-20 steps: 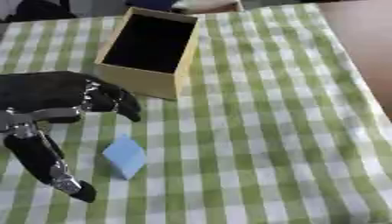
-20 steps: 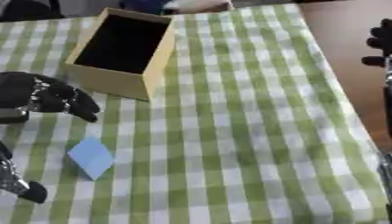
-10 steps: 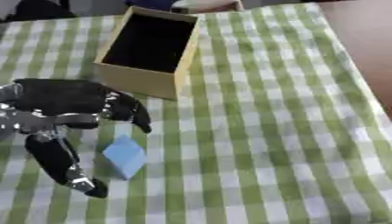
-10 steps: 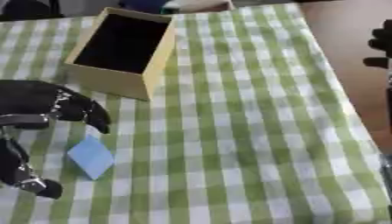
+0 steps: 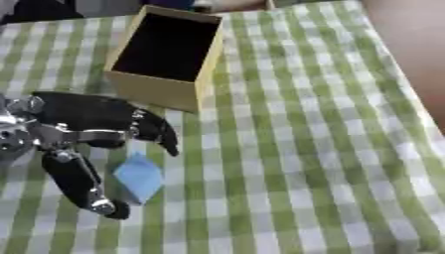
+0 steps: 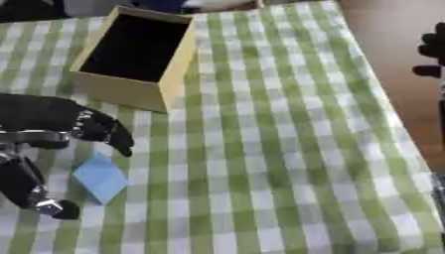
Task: Pick up objects on the table and place them in the box.
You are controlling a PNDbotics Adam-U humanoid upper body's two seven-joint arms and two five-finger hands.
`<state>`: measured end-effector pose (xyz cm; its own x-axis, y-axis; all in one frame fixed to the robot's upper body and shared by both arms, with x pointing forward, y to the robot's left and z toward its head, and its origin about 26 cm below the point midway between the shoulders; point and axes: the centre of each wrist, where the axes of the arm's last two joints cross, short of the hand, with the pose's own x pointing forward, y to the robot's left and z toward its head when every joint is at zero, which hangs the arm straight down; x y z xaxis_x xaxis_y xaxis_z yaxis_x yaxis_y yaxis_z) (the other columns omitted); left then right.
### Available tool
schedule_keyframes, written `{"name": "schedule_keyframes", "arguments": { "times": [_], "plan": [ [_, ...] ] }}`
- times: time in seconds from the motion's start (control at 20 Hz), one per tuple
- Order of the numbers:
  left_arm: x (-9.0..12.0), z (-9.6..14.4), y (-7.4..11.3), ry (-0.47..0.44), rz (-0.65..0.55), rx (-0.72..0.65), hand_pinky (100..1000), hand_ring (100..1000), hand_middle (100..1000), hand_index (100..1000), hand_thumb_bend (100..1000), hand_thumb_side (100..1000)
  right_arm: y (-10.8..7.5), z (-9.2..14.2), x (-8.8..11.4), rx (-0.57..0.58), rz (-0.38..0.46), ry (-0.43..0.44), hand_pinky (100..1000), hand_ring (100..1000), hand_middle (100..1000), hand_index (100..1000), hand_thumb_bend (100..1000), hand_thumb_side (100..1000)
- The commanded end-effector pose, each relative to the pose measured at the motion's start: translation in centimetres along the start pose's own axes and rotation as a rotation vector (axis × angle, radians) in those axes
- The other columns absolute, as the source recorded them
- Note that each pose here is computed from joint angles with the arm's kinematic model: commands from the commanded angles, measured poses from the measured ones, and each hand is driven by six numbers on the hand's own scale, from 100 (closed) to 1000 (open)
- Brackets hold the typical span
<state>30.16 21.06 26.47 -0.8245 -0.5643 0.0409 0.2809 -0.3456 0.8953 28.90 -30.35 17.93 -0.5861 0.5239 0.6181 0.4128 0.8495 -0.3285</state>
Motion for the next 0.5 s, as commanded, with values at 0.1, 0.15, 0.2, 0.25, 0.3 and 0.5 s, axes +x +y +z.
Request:
{"name": "schedule_keyframes", "arguments": {
  "times": [0.1,0.15,0.2,0.25,0.3,0.5],
  "plan": [
    [0.33,0.34,0.58,0.042,-0.024,0.003,829,847,812,866,658,248,-0.29,-0.47,0.68,-0.002,-0.003,-0.033,678,782,746,870,100,1000],
    [0.33,0.34,0.59,0.052,-0.029,0.003,830,847,807,863,664,252,-0.29,-0.47,0.68,-0.002,-0.003,-0.033,678,782,746,870,100,1000],
    [0.33,0.33,0.57,0.061,-0.032,0.005,825,841,793,857,666,259,-0.29,-0.47,0.68,-0.002,-0.003,-0.033,678,781,745,870,100,1000],
    [0.32,0.32,0.53,0.071,-0.033,0.007,824,840,790,857,667,262,-0.29,-0.48,0.68,-0.002,-0.004,-0.033,678,781,745,869,100,1000],
    [0.32,0.29,0.46,0.08,-0.032,0.008,823,839,790,856,663,263,-0.28,-0.49,0.69,-0.002,-0.004,-0.034,678,781,744,869,100,1000],
    [0.26,0.14,0.1,0.113,-0.035,0.0,823,842,793,856,653,264,-0.25,-0.53,0.72,-0.001,-0.006,-0.036,678,779,742,869,100,1000]
  ]
}}
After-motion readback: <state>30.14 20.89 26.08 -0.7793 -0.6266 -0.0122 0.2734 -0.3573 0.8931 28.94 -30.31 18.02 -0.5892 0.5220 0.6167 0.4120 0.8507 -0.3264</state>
